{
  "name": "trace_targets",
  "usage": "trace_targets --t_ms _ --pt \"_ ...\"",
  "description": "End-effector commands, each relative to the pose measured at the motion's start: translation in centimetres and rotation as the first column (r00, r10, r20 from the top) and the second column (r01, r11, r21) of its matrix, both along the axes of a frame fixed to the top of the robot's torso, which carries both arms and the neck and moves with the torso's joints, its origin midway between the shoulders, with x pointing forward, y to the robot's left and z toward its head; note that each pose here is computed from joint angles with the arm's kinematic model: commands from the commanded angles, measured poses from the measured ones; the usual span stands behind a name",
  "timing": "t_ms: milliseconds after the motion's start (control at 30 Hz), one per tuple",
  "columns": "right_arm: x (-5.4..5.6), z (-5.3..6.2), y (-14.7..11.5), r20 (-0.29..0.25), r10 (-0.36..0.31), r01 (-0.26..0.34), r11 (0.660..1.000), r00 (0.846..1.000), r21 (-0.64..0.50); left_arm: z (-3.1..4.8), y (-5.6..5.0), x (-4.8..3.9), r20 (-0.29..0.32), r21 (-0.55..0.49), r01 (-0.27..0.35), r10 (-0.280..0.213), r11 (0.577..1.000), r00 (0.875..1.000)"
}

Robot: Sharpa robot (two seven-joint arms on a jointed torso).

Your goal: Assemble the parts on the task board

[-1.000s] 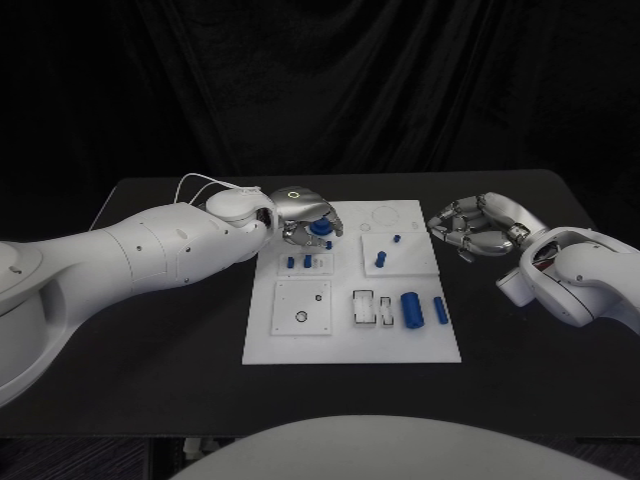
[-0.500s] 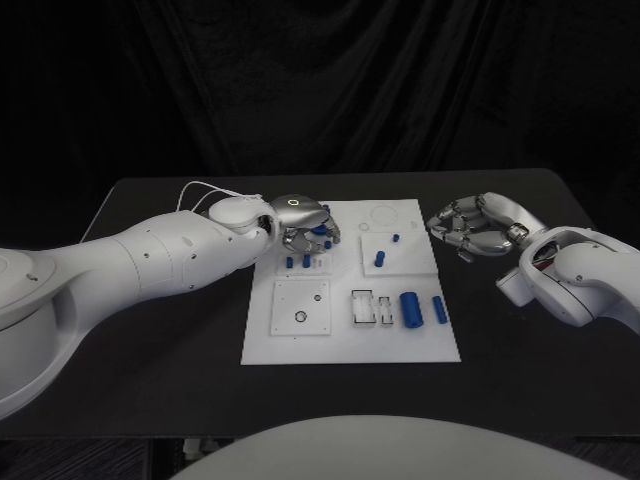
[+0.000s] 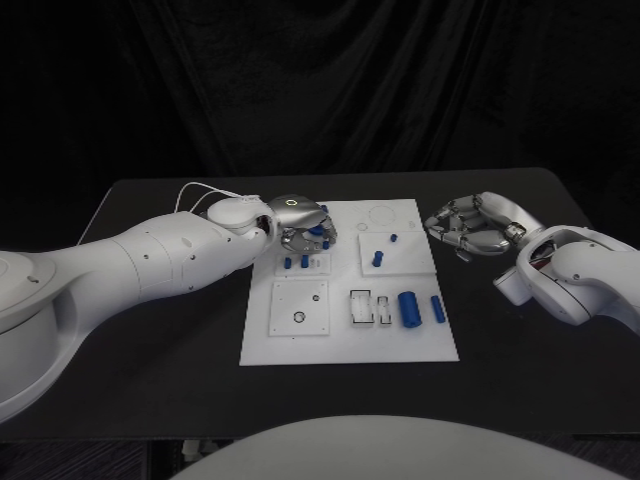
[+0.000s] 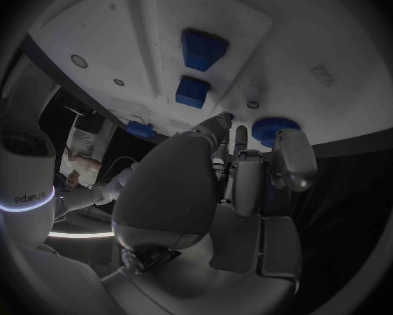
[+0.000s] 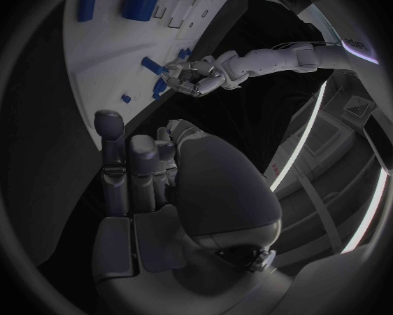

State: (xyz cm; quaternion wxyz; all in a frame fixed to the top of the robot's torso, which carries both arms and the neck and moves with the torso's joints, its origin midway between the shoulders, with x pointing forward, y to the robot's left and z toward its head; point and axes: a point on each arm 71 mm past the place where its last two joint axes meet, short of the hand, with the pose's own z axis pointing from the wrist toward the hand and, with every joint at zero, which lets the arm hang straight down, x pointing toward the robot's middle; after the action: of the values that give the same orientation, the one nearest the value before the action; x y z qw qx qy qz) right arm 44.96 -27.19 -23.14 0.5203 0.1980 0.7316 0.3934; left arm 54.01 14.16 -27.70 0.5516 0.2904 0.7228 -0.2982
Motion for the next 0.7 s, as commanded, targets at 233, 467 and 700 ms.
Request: trace_targets --t_ms 233,467,700 --pt "0.0 -0.1 0.2 -0.008 0.003 -0.003 1.0 1.0 -0.006 -0.24 -0.1 -0.04 -0.008 0.003 -0.003 0.003 1.0 1.0" --pt "0.0 -0.1 0.4 -0.011 0.008 -0.008 1.0 1.0 -0.005 -0.76 -0.1 -0.16 -0.018 0.006 -0.003 0.003 1.0 1.0" --pt "0.0 -0.2 0.4 -0.014 0.007 -0.007 1.0 1.0 -0.006 -1.12 -0.1 -0.3 -0.025 0.008 -0.003 0.003 1.0 1.0"
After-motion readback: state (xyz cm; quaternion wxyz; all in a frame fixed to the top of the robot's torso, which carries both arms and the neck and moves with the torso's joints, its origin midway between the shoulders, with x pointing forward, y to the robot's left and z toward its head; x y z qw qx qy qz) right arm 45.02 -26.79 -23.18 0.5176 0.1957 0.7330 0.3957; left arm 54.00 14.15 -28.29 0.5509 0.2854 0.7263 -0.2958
